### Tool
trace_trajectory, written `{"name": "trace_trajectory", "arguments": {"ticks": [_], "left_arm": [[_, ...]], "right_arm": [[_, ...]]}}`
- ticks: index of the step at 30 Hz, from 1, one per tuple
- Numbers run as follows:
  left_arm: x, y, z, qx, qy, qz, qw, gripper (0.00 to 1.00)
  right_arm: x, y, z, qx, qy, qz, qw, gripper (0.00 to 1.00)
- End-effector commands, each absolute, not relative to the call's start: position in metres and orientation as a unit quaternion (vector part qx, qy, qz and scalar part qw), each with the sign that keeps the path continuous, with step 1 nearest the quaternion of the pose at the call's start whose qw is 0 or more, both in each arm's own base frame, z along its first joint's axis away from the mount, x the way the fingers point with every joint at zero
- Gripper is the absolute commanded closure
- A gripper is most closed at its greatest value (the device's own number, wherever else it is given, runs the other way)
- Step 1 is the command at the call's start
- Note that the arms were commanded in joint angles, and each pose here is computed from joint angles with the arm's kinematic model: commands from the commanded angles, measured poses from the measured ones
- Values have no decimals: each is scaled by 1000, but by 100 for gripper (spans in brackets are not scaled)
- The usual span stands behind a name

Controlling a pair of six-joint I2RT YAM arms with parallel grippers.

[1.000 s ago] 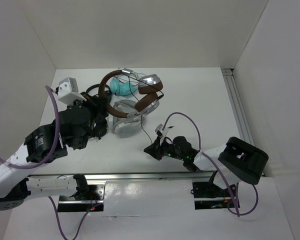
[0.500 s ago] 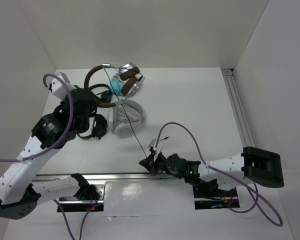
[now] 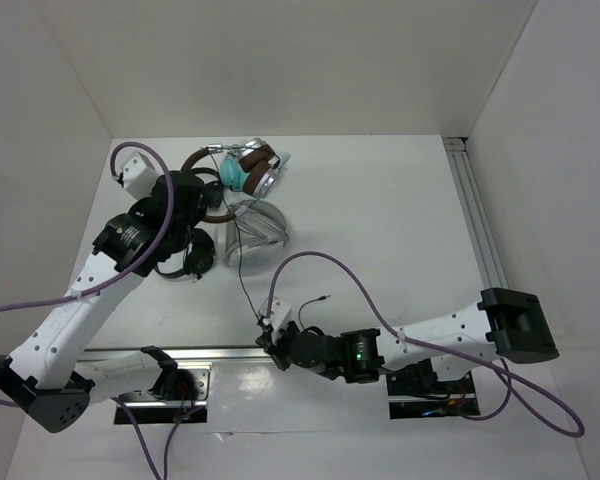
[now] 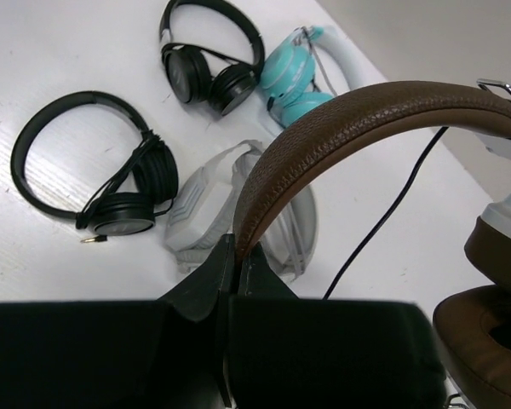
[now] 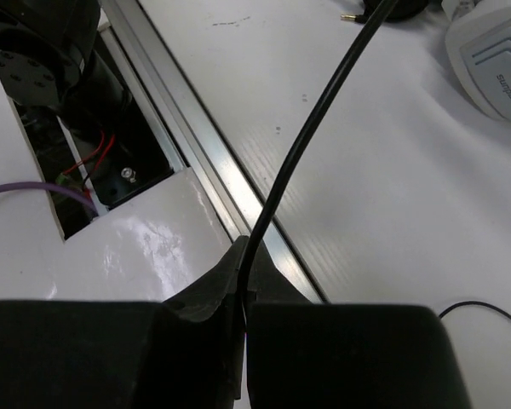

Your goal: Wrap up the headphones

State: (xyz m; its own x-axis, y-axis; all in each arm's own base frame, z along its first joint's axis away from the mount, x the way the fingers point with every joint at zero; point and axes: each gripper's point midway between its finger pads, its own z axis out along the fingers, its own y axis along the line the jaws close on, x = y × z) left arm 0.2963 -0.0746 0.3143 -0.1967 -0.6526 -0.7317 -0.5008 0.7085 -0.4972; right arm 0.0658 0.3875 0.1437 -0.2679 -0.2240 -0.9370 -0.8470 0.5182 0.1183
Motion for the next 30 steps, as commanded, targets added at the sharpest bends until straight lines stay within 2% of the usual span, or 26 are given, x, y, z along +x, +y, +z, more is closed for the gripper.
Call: {"name": "trace_trajectory", "arguments": {"ticks": [1,8,17,24,30], "left_arm": [[302,-79,321,-403,745,-116,519,100],[283,-59,280,-404,764,-54,500,100],[256,-52,234,-392,783,-28,482,100],[241,-50,213,-398,792,0,463,100],[250,-52,224,-393,793,10,466,100]], "right_arm": [[61,399,163,-383,720,305,492,100],[49,403,222,-373,696,338,511,100],[49,403,290,-365,672,347,543,100],[50,409,311,-360,669,348,549,100],[39,422,307,-375,664,367,534,100]]}}
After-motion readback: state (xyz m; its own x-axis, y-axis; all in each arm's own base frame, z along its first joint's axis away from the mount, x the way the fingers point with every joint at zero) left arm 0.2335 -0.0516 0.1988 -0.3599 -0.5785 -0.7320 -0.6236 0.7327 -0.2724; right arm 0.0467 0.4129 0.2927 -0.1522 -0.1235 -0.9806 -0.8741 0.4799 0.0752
